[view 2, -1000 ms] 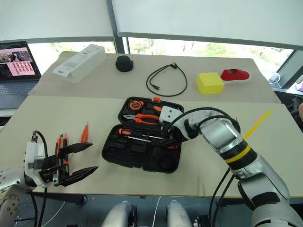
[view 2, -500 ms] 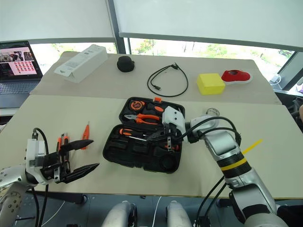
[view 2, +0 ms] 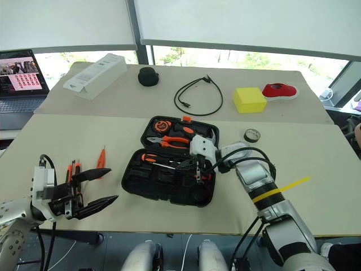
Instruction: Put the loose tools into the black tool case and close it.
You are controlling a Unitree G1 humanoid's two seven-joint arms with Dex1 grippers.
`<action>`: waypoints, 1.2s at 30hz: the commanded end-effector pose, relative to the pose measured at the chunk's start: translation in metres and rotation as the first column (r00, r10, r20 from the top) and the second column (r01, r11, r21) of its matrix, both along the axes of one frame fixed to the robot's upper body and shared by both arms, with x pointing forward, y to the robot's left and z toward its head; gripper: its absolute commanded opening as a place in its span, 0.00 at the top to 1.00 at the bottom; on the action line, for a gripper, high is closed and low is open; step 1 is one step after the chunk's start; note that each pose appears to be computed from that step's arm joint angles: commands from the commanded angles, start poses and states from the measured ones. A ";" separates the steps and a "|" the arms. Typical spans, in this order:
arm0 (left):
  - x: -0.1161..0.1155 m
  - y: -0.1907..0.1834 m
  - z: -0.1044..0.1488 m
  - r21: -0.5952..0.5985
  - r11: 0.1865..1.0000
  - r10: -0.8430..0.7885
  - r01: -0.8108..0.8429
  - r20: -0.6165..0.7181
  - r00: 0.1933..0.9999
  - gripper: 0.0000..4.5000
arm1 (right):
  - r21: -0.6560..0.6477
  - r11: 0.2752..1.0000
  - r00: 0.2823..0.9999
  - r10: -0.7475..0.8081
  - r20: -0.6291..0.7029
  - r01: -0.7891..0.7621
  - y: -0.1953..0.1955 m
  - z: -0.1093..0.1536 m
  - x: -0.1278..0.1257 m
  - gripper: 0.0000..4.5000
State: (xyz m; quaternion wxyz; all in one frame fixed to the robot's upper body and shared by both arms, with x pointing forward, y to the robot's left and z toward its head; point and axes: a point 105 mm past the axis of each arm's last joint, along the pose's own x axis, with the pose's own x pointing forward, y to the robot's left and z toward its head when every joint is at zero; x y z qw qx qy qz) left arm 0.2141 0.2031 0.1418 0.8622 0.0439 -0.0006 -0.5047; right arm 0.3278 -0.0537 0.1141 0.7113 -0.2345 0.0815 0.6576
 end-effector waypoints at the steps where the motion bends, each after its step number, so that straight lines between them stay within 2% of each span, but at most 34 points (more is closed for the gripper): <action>1: 0.000 0.002 0.006 0.027 1.000 0.010 -0.011 0.026 1.000 0.00 | -0.072 0.997 0.998 -0.045 -0.038 0.042 -0.001 -0.014 0.006 0.99; 6: -0.002 0.003 0.004 0.030 0.999 0.025 -0.026 0.016 1.000 0.00 | -0.083 0.995 0.997 -0.061 -0.042 0.058 -0.002 -0.013 0.010 0.99; 10: -0.004 0.009 0.004 0.016 0.997 0.079 -0.079 0.015 0.997 0.00 | 0.134 0.991 1.000 0.013 0.013 -0.015 0.002 0.027 0.001 0.99; 13: -0.006 0.026 0.003 -0.003 0.983 0.182 -0.182 0.003 0.983 0.00 | 0.234 0.972 0.999 -0.006 0.042 -0.004 -0.013 0.047 -0.003 0.99; 16: -0.016 0.067 -0.003 0.015 0.916 0.400 -0.400 0.015 0.916 0.00 | 0.276 0.961 0.994 -0.061 0.089 0.035 -0.043 0.060 -0.012 0.83; 18: -0.031 0.093 -0.006 0.016 0.850 0.527 -0.527 0.007 0.850 0.00 | 0.309 0.948 0.987 -0.117 0.109 0.079 -0.061 0.064 -0.018 0.69; 21: -0.062 0.129 -0.021 0.062 0.688 0.725 -0.723 -0.092 0.682 0.00 | 0.308 0.950 0.982 -0.093 0.162 0.039 -0.088 0.060 -0.039 0.48; 22: -0.069 0.137 -0.023 0.067 0.647 0.762 -0.760 -0.101 0.640 0.00 | 0.310 0.950 0.979 -0.087 0.182 0.027 -0.093 0.059 -0.044 0.36; 24: -0.088 0.158 -0.026 0.071 0.526 0.849 -0.847 -0.106 0.518 0.00 | 0.364 0.931 0.968 -0.105 0.230 0.014 -0.108 0.059 -0.054 0.24; 26: -0.105 0.174 -0.031 0.085 0.423 0.903 -0.902 -0.119 0.412 0.00 | 0.386 0.920 0.956 -0.172 0.236 0.071 -0.123 0.052 -0.058 0.08; 27: -0.110 0.177 -0.033 0.088 0.402 0.912 -0.911 -0.127 0.390 0.00 | 0.381 0.918 0.949 -0.212 0.232 0.112 -0.129 0.047 -0.057 0.00; 31: -0.116 0.180 -0.039 0.117 0.372 0.923 -0.921 -0.152 0.353 0.00 | 0.385 0.910 0.970 -0.214 0.120 0.153 -0.146 0.029 -0.070 0.00; 33: -0.099 0.175 -0.030 0.103 0.387 0.916 -0.916 -0.162 0.368 0.00 | 0.389 0.907 0.963 -0.231 0.139 0.161 -0.149 0.030 -0.069 0.00; 36: -0.070 0.155 -0.013 0.066 0.474 0.870 -0.878 -0.186 0.456 0.00 | 0.430 0.892 0.956 -0.236 0.176 0.141 -0.142 0.047 -0.065 0.00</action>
